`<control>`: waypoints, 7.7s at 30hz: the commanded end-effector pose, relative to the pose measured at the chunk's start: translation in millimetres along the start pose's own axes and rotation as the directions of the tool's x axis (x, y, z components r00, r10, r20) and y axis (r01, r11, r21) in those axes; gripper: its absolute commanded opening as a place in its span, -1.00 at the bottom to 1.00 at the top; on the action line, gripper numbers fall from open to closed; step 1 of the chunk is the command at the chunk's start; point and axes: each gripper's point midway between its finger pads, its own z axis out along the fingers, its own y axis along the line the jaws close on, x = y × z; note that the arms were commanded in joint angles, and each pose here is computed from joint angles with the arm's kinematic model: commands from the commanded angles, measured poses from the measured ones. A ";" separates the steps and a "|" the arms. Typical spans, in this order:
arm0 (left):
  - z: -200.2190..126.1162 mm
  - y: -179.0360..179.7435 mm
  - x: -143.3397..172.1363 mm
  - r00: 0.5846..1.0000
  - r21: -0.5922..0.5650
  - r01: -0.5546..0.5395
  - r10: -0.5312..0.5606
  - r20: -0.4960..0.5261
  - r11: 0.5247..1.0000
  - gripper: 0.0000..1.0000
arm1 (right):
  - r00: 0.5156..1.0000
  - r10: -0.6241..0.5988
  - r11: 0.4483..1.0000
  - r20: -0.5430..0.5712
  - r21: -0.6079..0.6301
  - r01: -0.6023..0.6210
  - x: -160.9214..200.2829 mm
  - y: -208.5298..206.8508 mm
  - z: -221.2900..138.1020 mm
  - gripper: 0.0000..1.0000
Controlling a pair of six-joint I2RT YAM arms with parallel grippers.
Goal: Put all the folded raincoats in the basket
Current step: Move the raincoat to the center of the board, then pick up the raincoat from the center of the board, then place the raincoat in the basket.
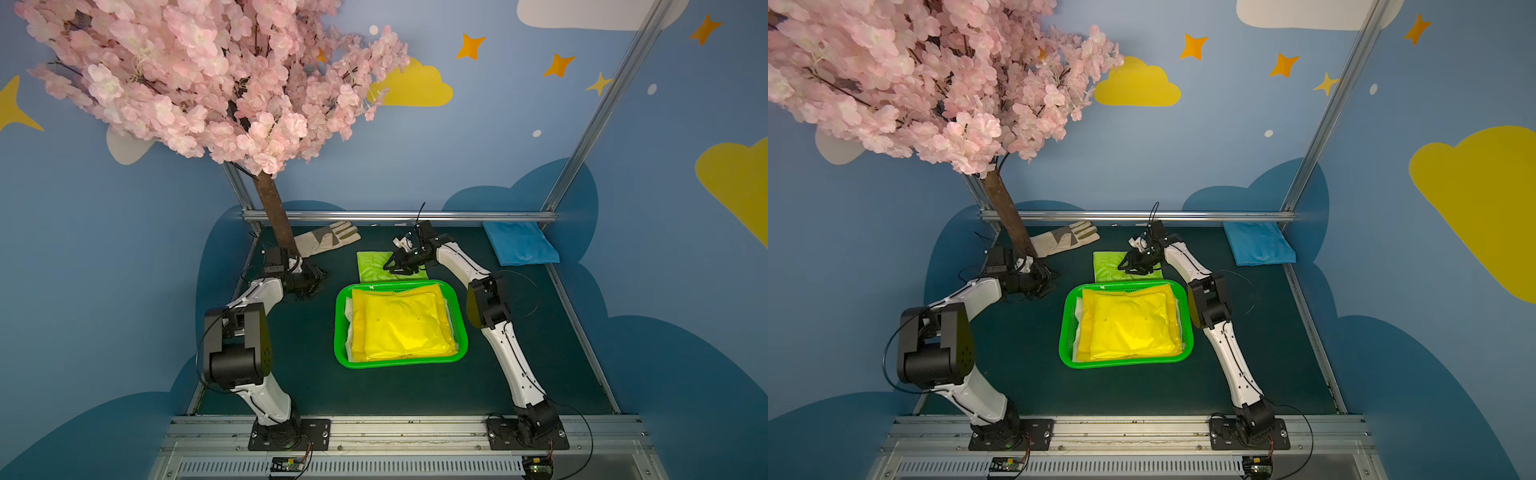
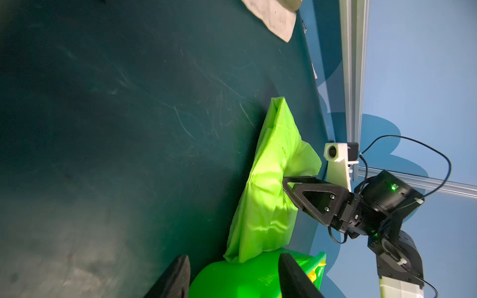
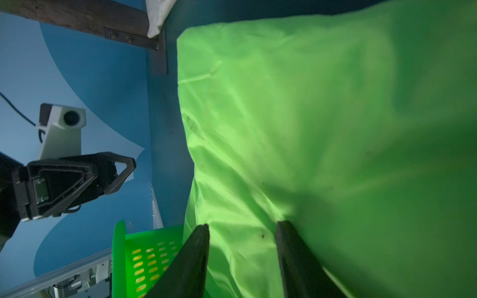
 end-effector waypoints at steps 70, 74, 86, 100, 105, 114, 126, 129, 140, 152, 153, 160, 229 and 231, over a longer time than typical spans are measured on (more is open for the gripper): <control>-27.0 -171.6 63.1 0.944 0.252 -0.225 0.274 -0.183 0.941 -0.95 | 0.977 0.127 0.989 0.170 -0.090 -0.113 51.0 118.5 -189.2 -0.89; -41.4 -152.0 106.7 0.940 0.225 -0.191 0.243 -0.238 0.956 -0.95 | 0.980 0.141 0.989 0.139 -0.059 -0.134 101.1 115.8 -190.2 -0.87; -43.4 -74.1 202.1 0.917 0.135 -0.189 0.224 -0.329 0.973 -0.95 | 0.978 0.197 0.979 0.073 0.036 -0.200 224.5 70.2 -164.9 -0.85; -37.3 -60.3 209.8 0.915 0.125 -0.195 0.227 -0.333 0.973 -0.79 | 0.980 0.188 0.975 0.061 0.106 -0.194 241.4 52.6 -156.0 -0.84; -54.1 -84.9 220.6 0.905 0.214 -0.174 0.242 -0.349 0.961 -0.60 | 0.975 0.216 0.970 0.047 0.106 -0.220 239.5 46.8 -154.5 -0.84; -69.2 -103.0 232.0 0.882 0.285 -0.155 0.262 -0.391 0.946 -0.28 | 0.966 0.258 0.963 0.010 0.073 -0.258 226.1 47.9 -154.7 -0.84; -67.8 -120.7 232.6 0.861 0.358 -0.163 0.310 -0.403 0.920 -0.17 | 0.955 0.297 0.949 0.003 0.110 -0.295 226.1 34.9 -158.7 -0.84; -73.5 -129.5 236.0 0.851 0.393 -0.171 0.337 -0.403 0.903 -0.11 | 0.953 0.301 0.947 0.005 0.113 -0.300 225.4 32.8 -160.2 -0.84; -70.3 -114.5 239.4 0.850 0.353 -0.200 0.341 -0.402 0.914 -0.07 | 0.952 0.307 0.945 0.006 0.119 -0.305 224.4 29.9 -163.1 -0.83; -54.1 -88.6 232.5 0.858 0.251 -0.251 0.335 -0.390 0.935 -0.07 | 0.958 0.288 0.950 0.005 0.120 -0.287 219.0 34.7 -169.6 -0.81; -52.6 -86.3 232.6 0.858 0.244 -0.254 0.335 -0.390 0.936 -0.07 | 0.959 0.284 0.952 0.005 0.120 -0.282 218.6 35.4 -170.0 -0.80; -44.1 -84.1 213.3 0.883 0.163 -0.285 0.325 -0.337 0.944 -0.07 | 0.969 0.246 0.962 -0.016 0.124 -0.242 218.0 36.5 -171.0 -0.80; 18.7 -98.9 137.1 0.886 0.140 -0.254 0.288 -0.363 0.957 -0.95 | 0.997 -0.040 0.876 0.070 0.482 0.002 120.9 45.2 -200.5 0.52; 15.6 -95.9 134.7 0.903 0.127 -0.220 0.251 -0.348 0.967 -0.95 | 0.986 -0.012 0.893 0.169 0.444 -0.065 128.6 54.1 -212.3 0.49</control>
